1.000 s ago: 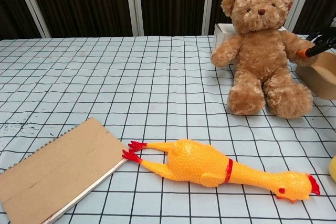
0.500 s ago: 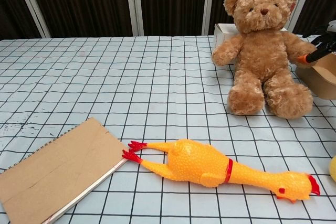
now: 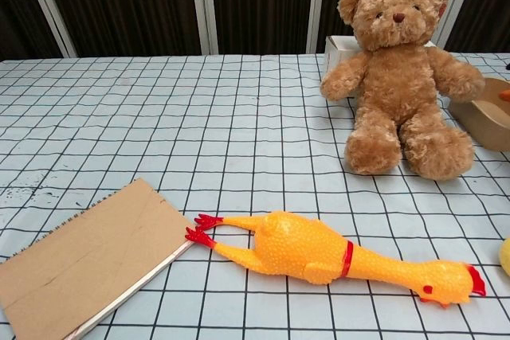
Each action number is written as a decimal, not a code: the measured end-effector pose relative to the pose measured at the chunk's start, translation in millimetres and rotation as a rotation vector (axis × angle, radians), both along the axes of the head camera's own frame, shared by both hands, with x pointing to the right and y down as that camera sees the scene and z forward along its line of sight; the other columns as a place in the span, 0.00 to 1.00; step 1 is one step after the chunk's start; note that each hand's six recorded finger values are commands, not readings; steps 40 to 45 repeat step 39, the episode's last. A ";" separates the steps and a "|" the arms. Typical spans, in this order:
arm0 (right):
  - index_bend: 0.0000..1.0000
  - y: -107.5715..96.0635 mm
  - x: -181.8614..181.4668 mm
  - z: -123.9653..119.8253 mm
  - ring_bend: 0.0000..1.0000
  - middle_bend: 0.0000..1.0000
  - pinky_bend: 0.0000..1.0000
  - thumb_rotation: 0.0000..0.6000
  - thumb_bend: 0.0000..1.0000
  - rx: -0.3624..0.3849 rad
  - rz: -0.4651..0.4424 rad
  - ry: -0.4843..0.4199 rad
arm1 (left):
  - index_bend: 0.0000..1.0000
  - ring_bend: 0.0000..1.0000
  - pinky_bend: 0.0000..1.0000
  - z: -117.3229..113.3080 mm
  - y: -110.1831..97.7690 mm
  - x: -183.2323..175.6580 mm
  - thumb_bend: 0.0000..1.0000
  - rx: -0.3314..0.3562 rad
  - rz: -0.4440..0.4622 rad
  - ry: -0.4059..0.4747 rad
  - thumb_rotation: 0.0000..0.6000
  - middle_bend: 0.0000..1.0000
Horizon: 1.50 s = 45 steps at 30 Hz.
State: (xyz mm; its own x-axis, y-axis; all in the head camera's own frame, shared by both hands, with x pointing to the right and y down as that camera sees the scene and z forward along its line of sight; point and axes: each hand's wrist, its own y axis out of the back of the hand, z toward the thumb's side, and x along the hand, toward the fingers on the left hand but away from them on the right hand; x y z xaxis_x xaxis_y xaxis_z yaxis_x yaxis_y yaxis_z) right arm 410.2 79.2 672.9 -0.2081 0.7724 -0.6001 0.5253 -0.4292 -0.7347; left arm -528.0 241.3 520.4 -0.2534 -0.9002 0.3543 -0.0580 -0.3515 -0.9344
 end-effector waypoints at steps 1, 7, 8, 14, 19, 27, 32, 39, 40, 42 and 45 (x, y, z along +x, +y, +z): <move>0.00 6.6 3.2 -3.6 0.07 0.16 0.00 1.00 0.33 0.003 -0.006 0.008 | 0.22 0.00 0.14 0.0 0.2 0.2 0.27 0.000 0.001 0.001 1.00 0.00; 0.00 54.3 6.5 -25.0 0.07 0.16 0.00 1.00 0.33 0.015 -0.095 0.009 | 0.22 0.00 0.14 -1.0 2.1 1.9 0.27 0.002 0.007 0.011 1.00 0.00; 0.00 63.8 6.3 -29.1 0.06 0.16 0.00 1.00 0.33 0.022 -0.130 0.018 | 0.22 0.00 0.14 -1.1 2.6 2.4 0.27 0.002 0.009 0.013 1.00 0.00; 0.00 104.8 4.1 -52.9 0.06 0.16 0.00 1.00 0.33 0.088 -0.367 0.101 | 0.22 0.00 0.13 -2.6 4.8 4.1 0.27 0.004 0.017 0.020 1.00 0.00; 0.00 123.4 18.7 -79.2 0.06 0.16 0.00 1.00 0.33 0.185 -0.455 0.226 | 0.22 0.00 0.14 -5.1 5.3 4.6 0.27 0.015 0.020 0.026 1.00 0.00; 0.01 144.1 30.3 -95.2 0.04 0.16 0.00 1.00 0.33 0.208 -0.485 0.343 | 0.22 0.00 0.14 -5.6 6.4 5.0 0.27 0.009 0.028 0.042 1.00 0.00; 0.01 145.2 35.4 -96.3 0.01 0.15 0.00 1.00 0.33 0.200 -0.485 0.410 | 0.22 0.00 0.13 -8.9 7.1 2.0 0.27 0.018 0.024 0.061 1.00 0.00; 0.01 145.1 44.8 -89.6 0.01 0.14 0.00 1.00 0.33 0.155 -0.462 0.429 | 0.22 0.00 0.13 -14.6 7.1 -4.7 0.27 0.037 0.011 0.075 1.00 0.00; 0.01 145.1 44.8 -89.6 0.01 0.14 0.00 1.00 0.33 0.155 -0.462 0.429 | 0.22 0.00 0.13 -14.6 7.1 -4.7 0.27 0.037 0.011 0.075 1.00 0.00; 0.01 145.1 44.8 -89.6 0.01 0.14 0.00 1.00 0.33 0.155 -0.462 0.429 | 0.22 0.00 0.13 -14.6 7.1 -4.7 0.27 0.037 0.011 0.075 1.00 0.00; 0.01 145.1 44.8 -89.6 0.01 0.14 0.00 1.00 0.33 0.155 -0.462 0.429 | 0.22 0.00 0.13 -14.6 7.1 -4.7 0.27 0.037 0.011 0.075 1.00 0.00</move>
